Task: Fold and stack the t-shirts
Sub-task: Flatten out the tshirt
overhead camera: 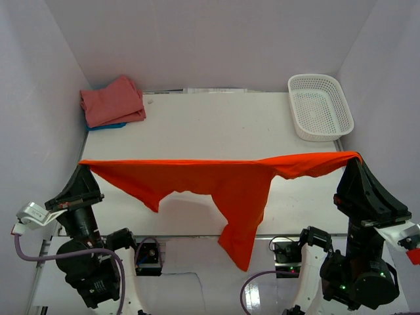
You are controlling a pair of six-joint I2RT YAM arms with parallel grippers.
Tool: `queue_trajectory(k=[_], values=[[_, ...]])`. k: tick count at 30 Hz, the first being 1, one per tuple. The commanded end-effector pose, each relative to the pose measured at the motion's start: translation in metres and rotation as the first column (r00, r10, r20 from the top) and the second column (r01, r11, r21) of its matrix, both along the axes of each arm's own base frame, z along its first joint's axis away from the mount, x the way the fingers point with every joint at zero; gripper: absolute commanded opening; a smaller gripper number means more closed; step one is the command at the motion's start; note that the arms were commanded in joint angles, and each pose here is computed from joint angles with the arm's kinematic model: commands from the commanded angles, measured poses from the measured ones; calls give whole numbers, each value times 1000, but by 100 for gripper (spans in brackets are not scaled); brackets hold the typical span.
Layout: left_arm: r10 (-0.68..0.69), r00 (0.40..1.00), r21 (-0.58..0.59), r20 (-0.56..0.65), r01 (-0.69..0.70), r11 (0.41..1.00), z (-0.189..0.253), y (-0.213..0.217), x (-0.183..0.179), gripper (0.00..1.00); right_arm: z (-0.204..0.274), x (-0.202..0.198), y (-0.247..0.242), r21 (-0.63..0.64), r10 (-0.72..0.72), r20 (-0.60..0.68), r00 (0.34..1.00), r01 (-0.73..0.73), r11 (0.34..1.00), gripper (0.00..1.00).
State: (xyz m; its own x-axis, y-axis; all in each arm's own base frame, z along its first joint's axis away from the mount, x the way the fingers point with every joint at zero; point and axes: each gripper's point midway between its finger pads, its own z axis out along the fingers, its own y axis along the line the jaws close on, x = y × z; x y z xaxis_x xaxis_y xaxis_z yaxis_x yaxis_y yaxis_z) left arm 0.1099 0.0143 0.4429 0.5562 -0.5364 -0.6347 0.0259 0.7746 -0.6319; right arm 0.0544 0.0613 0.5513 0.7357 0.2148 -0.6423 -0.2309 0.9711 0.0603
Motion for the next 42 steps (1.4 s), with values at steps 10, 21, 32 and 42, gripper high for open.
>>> queue_trajectory(k=[10,21,32,42], values=[[-31,998,173,63,20,985,85,-15,-23,0,47,-13,4,-36,-12,39,999,14,999,8],[-198,971,325,135,145,935,110,-49,-46,0,68,-24,19,-85,23,24,999,-21,996,8],[-147,986,371,80,108,922,98,-19,-28,0,67,-10,14,-81,58,12,998,-57,995,8],[-162,987,315,-19,159,936,95,-26,5,0,57,26,0,-47,36,-54,998,-38,998,8]])
